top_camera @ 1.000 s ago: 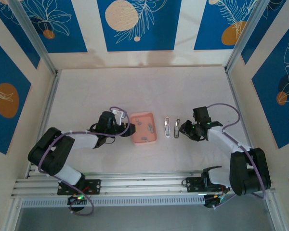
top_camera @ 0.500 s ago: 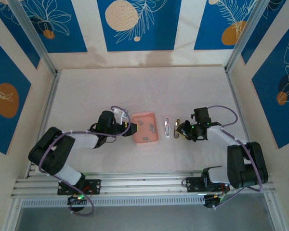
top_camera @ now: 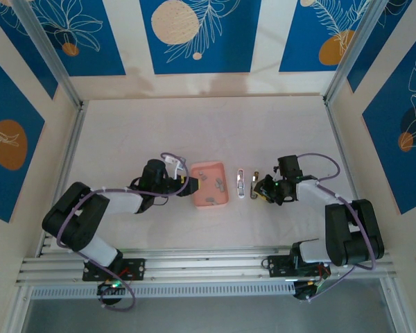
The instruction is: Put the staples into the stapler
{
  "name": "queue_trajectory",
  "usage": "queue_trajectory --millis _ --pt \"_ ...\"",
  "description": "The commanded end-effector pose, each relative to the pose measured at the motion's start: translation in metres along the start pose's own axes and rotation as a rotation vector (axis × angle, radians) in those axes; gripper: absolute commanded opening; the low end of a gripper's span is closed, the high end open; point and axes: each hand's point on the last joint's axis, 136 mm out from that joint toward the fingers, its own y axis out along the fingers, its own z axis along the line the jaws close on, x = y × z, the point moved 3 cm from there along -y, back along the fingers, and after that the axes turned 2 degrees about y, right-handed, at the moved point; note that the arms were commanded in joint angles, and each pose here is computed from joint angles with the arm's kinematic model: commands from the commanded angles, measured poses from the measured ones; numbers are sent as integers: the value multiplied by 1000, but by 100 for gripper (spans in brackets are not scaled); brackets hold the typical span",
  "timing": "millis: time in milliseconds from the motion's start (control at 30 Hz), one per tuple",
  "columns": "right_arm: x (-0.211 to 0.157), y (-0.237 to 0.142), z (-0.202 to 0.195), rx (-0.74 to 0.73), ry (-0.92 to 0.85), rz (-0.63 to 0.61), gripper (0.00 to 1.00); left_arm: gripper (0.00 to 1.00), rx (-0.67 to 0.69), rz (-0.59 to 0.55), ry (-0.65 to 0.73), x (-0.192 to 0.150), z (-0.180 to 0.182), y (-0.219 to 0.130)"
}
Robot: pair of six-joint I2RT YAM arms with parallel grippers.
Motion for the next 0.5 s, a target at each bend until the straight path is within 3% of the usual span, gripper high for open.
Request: queue_trajectory --millis 0,267,467 --pt "-1 0 3 12 -9 21 24 59 -38 1 40 5 -9 5" --pt "0 -3 5 -1 -13 23 21 59 -28 5 40 3 -8 5" --pt "4 -17 16 24 -41 -27 26 59 -29 2 43 4 -8 4"
